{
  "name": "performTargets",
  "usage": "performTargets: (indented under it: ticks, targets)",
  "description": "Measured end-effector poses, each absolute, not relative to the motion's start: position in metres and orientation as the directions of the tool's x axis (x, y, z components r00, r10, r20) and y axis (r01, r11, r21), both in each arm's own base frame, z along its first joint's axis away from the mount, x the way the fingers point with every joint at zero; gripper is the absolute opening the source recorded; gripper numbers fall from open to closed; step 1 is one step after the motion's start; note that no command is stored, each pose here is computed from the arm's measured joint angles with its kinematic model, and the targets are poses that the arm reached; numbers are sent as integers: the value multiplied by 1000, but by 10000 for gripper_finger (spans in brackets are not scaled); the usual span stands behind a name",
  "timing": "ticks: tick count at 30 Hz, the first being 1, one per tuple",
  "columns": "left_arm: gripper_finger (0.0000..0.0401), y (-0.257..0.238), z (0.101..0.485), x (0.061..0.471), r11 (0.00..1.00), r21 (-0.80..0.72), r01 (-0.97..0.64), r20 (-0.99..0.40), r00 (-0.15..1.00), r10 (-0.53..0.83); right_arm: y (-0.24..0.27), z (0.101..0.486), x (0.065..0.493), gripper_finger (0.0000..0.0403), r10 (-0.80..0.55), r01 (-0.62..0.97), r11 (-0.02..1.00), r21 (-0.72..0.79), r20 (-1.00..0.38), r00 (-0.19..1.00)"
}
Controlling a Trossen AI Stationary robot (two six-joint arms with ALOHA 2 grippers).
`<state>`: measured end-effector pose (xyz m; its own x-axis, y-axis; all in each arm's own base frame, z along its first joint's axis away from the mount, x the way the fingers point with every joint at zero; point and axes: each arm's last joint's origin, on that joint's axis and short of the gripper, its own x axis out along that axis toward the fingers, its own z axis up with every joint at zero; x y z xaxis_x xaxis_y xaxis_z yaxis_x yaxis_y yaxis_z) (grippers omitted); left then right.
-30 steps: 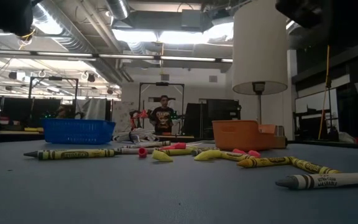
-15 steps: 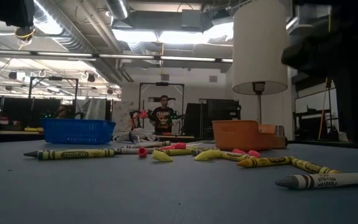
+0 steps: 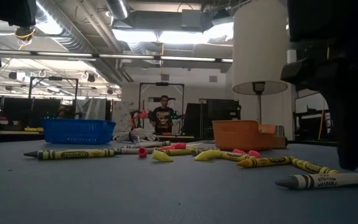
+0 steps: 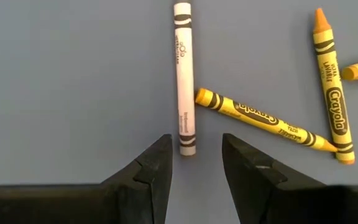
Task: Sort crayons
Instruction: Put the gray crayon into the orange bin
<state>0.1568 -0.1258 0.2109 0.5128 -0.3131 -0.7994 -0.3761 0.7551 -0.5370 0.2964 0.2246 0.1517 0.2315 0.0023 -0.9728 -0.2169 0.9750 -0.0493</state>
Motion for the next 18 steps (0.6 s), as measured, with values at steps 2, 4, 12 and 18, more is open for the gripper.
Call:
performTargets:
  ticks: [2,4,12,18]
  targets:
    - [101,-126,211,157,755,-537,-377,-799,513,-313,223,152,298,138,2,-210,976,-48,-973,231]
    - [101,-126,211,157,755,-537,-377,-799,513,-313,222,150,298,138,7,-211,977,-43,-973,231]
    - [101,-126,211,157,755,-537,-377,-800,513,-313,221,143,294,138,30,-216,976,-17,-977,211]
    - [101,-126,211,157,755,-537,-377,-800,513,-313,221,143,294,116,35,-218,976,-12,-977,210]
